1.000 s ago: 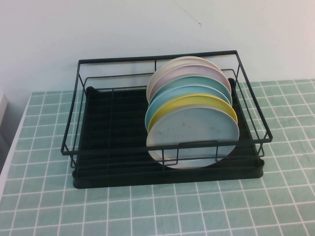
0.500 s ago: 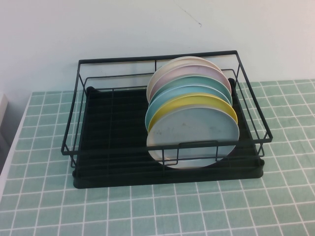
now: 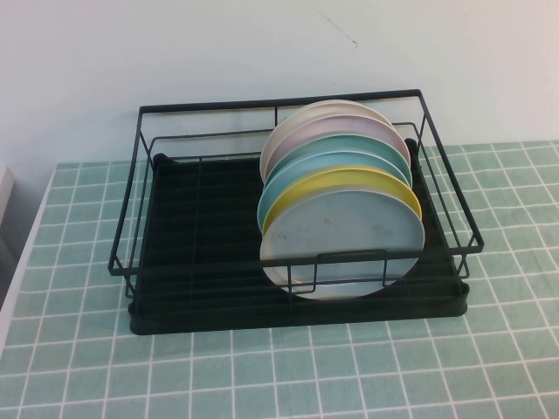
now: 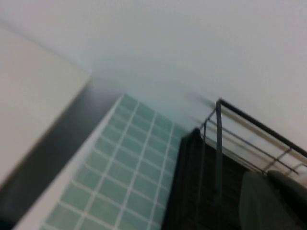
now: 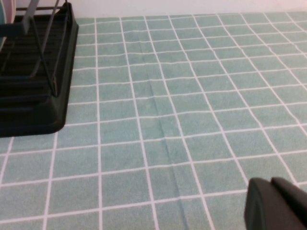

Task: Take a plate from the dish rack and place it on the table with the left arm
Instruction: Grasp the plate from the shelf

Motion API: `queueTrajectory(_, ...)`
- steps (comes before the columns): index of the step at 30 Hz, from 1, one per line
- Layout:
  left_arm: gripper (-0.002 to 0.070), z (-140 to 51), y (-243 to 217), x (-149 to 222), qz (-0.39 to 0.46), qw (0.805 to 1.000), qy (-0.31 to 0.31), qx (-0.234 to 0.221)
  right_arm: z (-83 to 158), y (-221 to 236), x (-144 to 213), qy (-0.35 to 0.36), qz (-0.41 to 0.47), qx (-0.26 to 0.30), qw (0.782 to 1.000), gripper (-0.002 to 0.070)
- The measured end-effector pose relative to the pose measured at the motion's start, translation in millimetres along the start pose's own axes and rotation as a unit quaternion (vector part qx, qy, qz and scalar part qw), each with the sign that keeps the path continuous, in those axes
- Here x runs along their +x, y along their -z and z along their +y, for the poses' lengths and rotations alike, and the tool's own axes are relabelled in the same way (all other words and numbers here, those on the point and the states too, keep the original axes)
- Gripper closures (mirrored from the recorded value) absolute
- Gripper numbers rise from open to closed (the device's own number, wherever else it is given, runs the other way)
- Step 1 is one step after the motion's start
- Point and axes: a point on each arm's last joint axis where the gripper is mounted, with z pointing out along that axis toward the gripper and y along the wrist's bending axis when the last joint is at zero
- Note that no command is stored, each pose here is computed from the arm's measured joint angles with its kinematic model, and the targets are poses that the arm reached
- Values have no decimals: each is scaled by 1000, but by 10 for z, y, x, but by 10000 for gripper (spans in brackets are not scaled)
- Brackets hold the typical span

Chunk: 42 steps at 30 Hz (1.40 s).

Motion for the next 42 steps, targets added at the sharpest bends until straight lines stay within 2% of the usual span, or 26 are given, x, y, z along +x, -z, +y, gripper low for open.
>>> queueTrajectory(4,678,74,-155,270,72,993,88,12,0,0,0,0,0,0,1000,678)
queueTrajectory(7,678,70,-236,414,111,983,139,42,0,0,0,0,0,0,1000,678)
queueTrajectory(10,678,2,-299,460,131,974,160,88,0,0,0,0,0,0,1000,678)
queueTrajectory(13,678,-83,-355,428,125,971,152,136,0,0,0,0,0,0,1000,678)
queueTrajectory(18,678,-196,-480,378,104,970,67,208,0,0,0,0,0,0,1000,678)
queueTrajectory(22,678,-269,-583,375,114,963,-9,243,0,0,0,0,0,0,1000,678)
queueTrajectory(25,678,-362,-692,352,149,952,-54,263,0,0,0,0,0,0,1000,678)
queueTrajectory(29,678,-550,-848,238,199,926,-120,299,0,0,0,0,0,0,1000,678)
queueTrajectory(34,678,-734,-1073,42,231,902,-176,319,0,0,0,0,0,0,1000,678)
queueTrajectory(40,678,-834,-1318,-112,244,891,-223,312,0,0,0,0,0,0,1000,678)
queueTrajectory(42,678,-871,-1378,-91,260,879,-251,311,0,0,0,0,0,0,1000,678)
